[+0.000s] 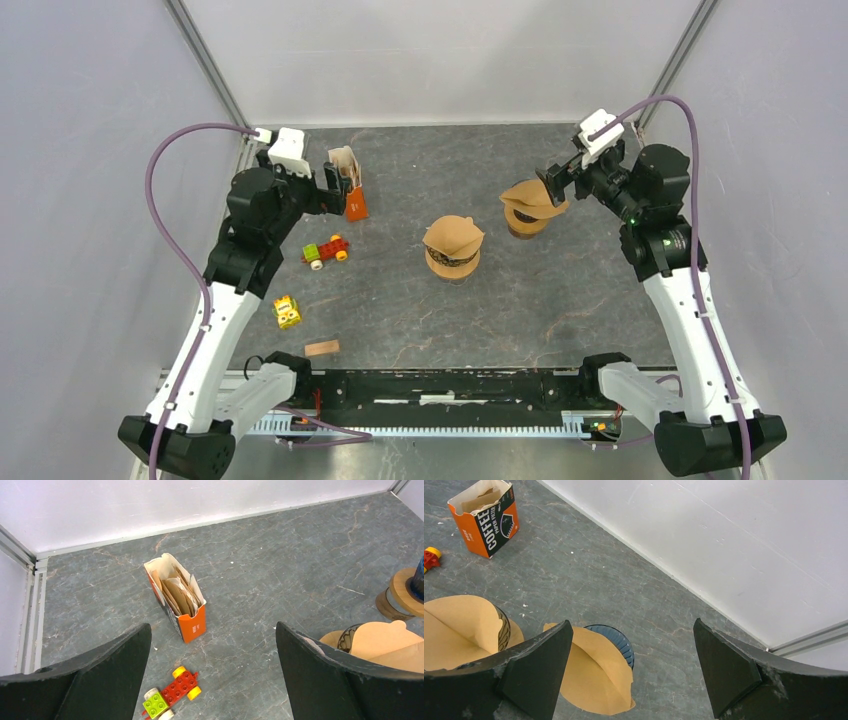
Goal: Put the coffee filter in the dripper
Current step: Reset both arms
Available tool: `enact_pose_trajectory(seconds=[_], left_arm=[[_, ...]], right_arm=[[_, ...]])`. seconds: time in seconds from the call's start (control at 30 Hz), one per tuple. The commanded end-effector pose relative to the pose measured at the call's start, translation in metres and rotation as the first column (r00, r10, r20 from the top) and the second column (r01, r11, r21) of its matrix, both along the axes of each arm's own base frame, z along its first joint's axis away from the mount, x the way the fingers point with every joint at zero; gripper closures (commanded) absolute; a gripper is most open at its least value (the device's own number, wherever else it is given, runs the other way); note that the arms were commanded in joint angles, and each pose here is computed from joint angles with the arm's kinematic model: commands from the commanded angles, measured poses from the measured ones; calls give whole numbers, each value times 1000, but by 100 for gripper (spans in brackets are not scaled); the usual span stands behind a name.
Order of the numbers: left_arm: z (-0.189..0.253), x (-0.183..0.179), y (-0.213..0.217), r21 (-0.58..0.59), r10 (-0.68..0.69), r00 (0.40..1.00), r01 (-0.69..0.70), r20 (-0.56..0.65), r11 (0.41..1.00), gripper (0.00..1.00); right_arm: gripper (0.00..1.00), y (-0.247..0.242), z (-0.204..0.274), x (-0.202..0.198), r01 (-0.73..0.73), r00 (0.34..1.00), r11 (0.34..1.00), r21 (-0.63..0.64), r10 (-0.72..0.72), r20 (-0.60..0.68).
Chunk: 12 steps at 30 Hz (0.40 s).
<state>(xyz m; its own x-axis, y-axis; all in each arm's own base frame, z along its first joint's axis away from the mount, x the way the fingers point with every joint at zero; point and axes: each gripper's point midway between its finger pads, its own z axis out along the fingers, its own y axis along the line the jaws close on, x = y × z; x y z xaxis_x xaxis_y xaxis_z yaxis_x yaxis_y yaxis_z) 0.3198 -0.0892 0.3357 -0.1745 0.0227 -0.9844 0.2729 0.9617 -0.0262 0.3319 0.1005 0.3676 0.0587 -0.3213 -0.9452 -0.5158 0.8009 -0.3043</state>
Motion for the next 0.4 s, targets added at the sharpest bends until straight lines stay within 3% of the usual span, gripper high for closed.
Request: enact_pose_trajectory(seconds=[0.0,0.37], left_arm=[[10,5,1,2,2,999,-2,44,1000,0],[5,8,0,10,0,999,0,40,1000,0]], right_arm=[[2,2,8,-3,-13,999,1000,-7,14,40],[2,1,5,-3,-14,999,1000,-12,14,37]])
